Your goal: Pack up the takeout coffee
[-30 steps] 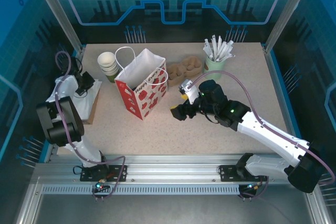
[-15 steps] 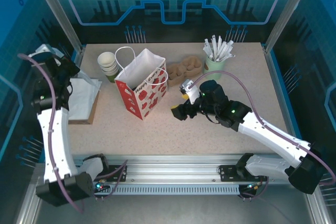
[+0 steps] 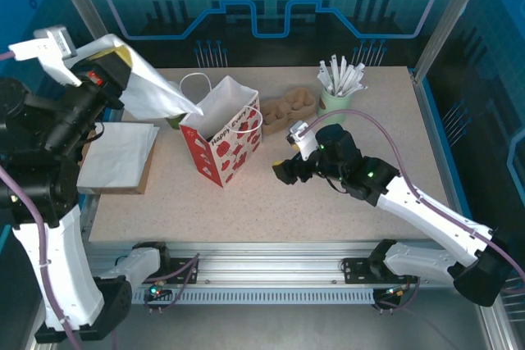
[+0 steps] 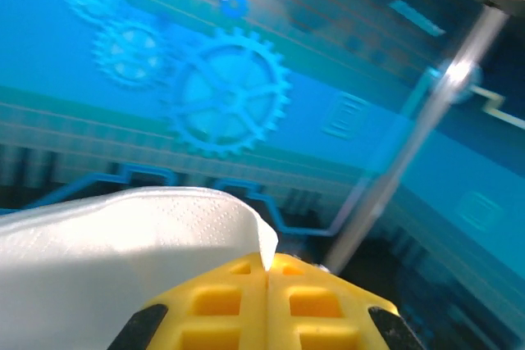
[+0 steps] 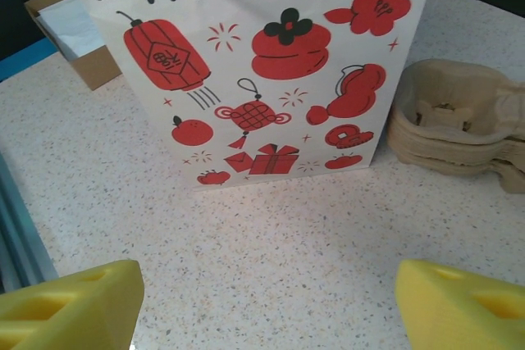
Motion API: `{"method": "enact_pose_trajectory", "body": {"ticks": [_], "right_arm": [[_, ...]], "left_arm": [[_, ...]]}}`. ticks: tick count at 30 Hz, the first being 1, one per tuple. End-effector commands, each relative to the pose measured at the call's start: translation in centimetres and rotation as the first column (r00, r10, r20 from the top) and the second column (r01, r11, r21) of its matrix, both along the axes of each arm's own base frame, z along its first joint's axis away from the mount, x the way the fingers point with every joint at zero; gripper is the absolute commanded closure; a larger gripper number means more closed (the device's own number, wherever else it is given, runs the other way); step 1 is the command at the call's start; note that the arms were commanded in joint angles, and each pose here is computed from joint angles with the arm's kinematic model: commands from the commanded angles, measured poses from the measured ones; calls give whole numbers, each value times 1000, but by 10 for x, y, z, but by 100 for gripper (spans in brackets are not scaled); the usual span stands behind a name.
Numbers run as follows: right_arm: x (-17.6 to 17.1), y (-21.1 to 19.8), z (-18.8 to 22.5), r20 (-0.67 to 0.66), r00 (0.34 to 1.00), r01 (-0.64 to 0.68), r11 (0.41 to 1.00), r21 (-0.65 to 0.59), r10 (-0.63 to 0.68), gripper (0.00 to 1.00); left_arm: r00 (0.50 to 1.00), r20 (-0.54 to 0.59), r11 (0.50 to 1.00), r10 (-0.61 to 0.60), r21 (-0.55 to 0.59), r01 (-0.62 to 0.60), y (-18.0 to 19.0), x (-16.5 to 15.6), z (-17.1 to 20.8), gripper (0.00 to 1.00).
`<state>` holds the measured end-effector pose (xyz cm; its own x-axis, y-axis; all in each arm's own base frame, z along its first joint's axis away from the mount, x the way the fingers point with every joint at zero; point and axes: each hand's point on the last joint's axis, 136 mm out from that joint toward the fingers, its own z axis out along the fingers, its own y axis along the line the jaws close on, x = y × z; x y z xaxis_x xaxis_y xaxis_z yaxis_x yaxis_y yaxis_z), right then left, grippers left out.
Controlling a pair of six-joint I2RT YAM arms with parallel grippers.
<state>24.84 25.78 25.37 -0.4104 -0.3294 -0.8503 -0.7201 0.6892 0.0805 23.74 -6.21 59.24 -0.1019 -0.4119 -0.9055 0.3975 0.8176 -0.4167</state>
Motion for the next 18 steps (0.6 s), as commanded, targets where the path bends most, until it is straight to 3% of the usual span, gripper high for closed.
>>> {"method": "enact_pose_trajectory", "body": {"ticks": [1, 7, 14, 18], "right_arm": [[1, -4, 16, 45, 999, 17, 1000, -13, -17, 18], [5, -7, 12, 48, 998, 35, 999, -41, -33, 18], [7, -8, 8, 44, 998, 39, 998, -52, -37, 18], [8, -7, 5, 37, 999, 37, 998, -59, -35, 18]], "left_arm": [[968, -102, 974, -229, -28, 227, -40, 15, -14, 100], [915, -150, 925, -375, -5, 379, -80, 34, -18, 100], [891, -211, 912, -403, -10, 410, -91, 70, -37, 100], [868, -303, 907, -393, 30, 421, -93, 95, -66, 100]]}}
